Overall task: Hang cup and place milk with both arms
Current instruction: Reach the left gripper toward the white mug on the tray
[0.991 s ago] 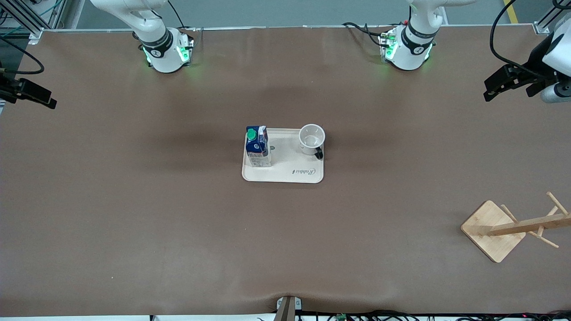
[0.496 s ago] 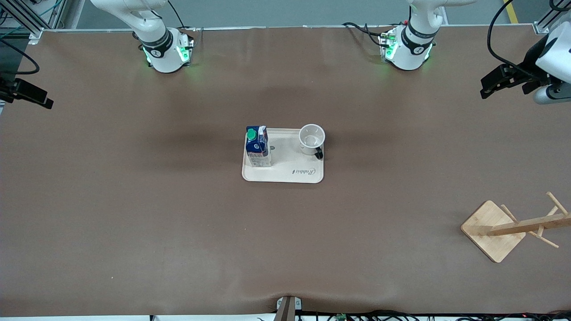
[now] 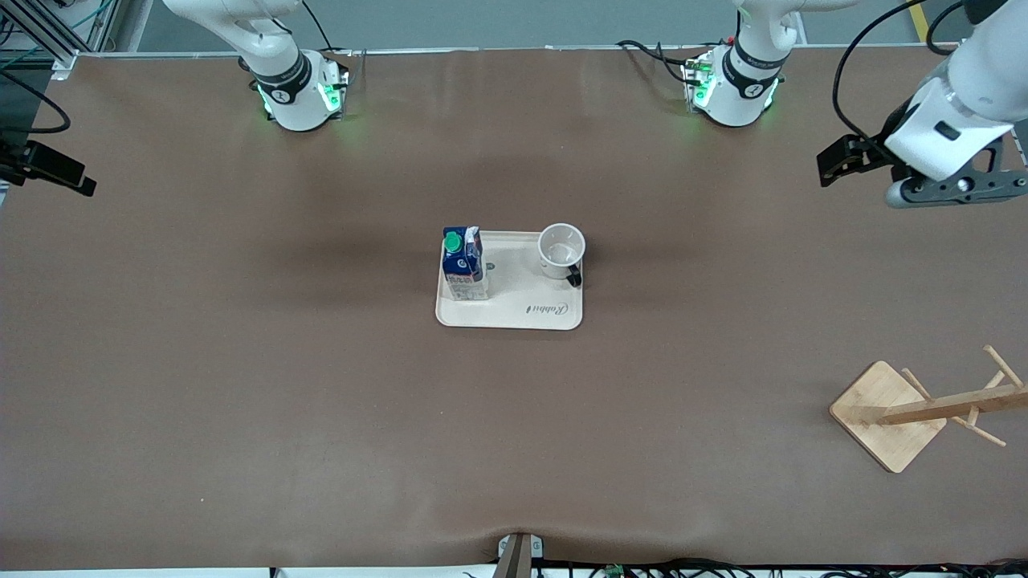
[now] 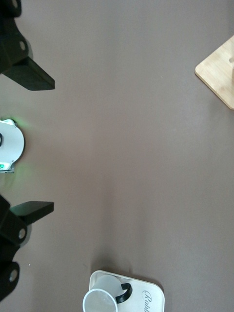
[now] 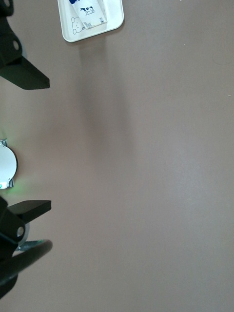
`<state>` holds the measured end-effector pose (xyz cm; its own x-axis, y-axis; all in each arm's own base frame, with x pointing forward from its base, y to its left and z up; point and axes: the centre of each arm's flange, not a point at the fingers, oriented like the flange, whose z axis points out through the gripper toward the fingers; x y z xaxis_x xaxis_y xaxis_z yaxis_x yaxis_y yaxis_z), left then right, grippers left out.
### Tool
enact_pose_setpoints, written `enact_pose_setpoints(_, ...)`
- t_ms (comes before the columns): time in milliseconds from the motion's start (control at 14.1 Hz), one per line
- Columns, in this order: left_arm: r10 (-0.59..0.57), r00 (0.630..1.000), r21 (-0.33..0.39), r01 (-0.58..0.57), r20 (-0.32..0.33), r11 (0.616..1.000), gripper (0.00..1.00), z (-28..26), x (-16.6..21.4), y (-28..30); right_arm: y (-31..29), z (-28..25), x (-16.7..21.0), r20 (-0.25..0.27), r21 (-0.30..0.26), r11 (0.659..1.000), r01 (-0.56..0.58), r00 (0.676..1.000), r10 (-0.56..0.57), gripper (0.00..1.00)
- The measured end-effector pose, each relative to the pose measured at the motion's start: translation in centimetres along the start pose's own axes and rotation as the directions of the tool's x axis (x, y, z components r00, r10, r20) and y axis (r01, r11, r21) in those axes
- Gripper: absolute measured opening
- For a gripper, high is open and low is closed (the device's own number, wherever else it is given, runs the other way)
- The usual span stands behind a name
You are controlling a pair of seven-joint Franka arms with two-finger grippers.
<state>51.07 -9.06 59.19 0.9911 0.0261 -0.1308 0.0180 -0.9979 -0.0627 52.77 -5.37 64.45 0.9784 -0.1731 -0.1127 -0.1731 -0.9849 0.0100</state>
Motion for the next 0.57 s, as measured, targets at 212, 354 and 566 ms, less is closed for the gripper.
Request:
enact_pose_setpoints(212,-0.036,0.999,0.017,0.036,0.006,0.999,1.0,2.8,-0.4,4.8,-0.1,0.2,0.4,-0.004,-0.001,1.0,0.0,1.0,0.0,1.0)
enact_pose_setpoints(354,-0.041,0.999,0.028,0.04,0.002,0.999,1.0,4.6,-0.9,7.8,-0.1,0.3,0.6,-0.003,-0.001,1.0,-0.001,1.0,0.001,1.0)
enact_pose_setpoints(566,-0.032,0.999,0.035,0.033,-0.007,0.999,1.0,7.3,-1.3,10.2,-0.2,0.9,1.1,0.006,-0.004,1.0,-0.001,1.0,0.001,1.0)
